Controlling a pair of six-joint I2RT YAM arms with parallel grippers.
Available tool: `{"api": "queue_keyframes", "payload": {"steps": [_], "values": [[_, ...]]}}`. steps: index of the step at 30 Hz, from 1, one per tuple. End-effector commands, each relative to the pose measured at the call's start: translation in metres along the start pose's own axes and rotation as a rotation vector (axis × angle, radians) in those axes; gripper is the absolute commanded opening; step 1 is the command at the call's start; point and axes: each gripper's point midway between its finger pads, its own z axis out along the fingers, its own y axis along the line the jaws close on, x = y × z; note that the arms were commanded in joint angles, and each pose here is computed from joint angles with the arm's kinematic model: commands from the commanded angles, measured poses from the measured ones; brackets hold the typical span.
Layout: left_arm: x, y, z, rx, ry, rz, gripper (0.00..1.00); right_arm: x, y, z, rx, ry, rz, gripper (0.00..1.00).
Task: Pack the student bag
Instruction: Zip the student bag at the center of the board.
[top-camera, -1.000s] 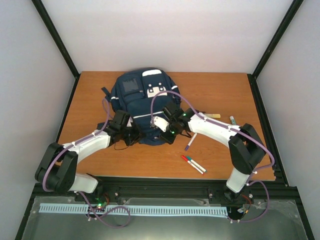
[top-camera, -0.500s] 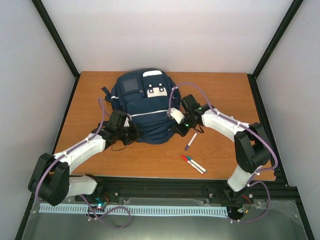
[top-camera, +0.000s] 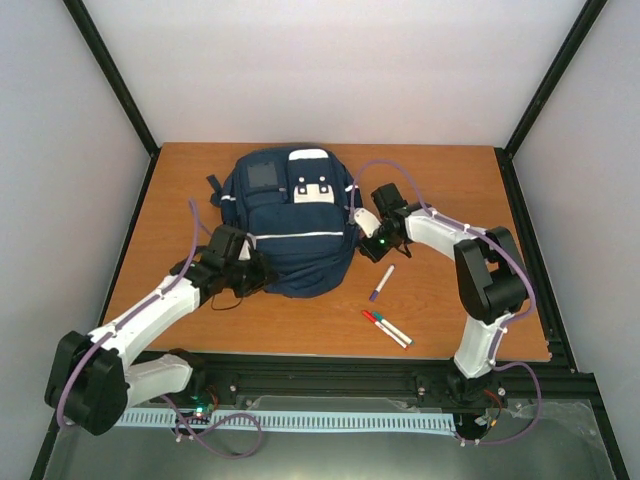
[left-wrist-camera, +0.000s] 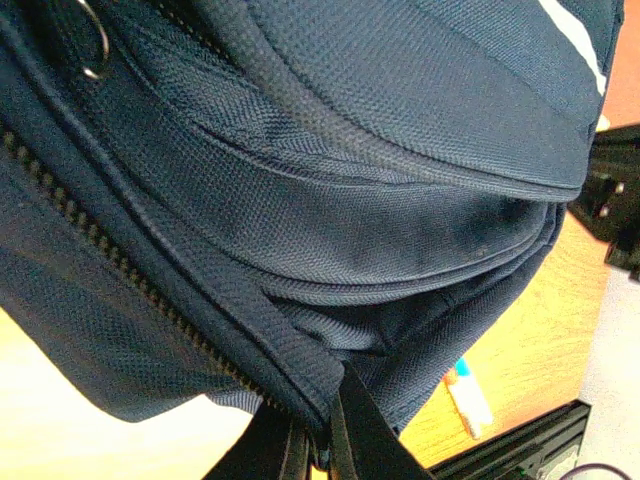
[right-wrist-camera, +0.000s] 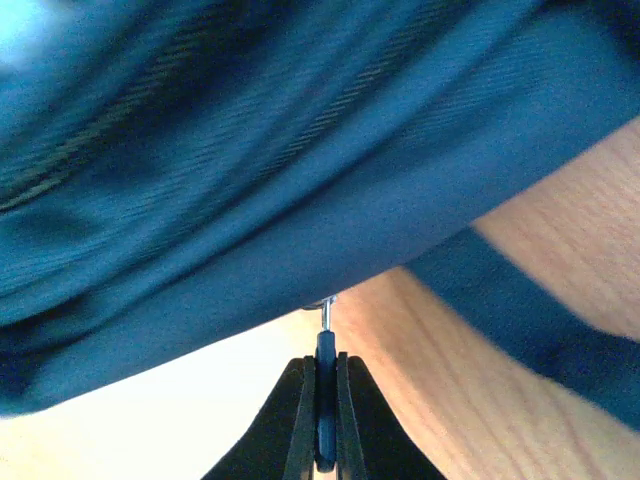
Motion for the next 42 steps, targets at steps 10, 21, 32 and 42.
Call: {"api": "queue_keyframes", "payload": {"steps": [10,21,32,42], "values": [[0.015,-0.003,-0.033,-0.026,0.04,0.139,0.01,-0.02,-0.06,0.017,0.153,-0.021,0.008,0.03],[0.017,0.0,-0.036,-0.037,0.041,0.157,0.01,-0.029,-0.084,0.023,0.211,-0.036,0.02,0.03],[0.018,0.007,-0.033,-0.058,0.042,0.16,0.01,-0.044,-0.106,0.025,0.272,-0.065,0.028,0.03],[0.018,0.015,-0.029,-0.082,0.045,0.158,0.01,-0.048,-0.112,0.023,0.294,-0.088,0.039,0.03]]}}
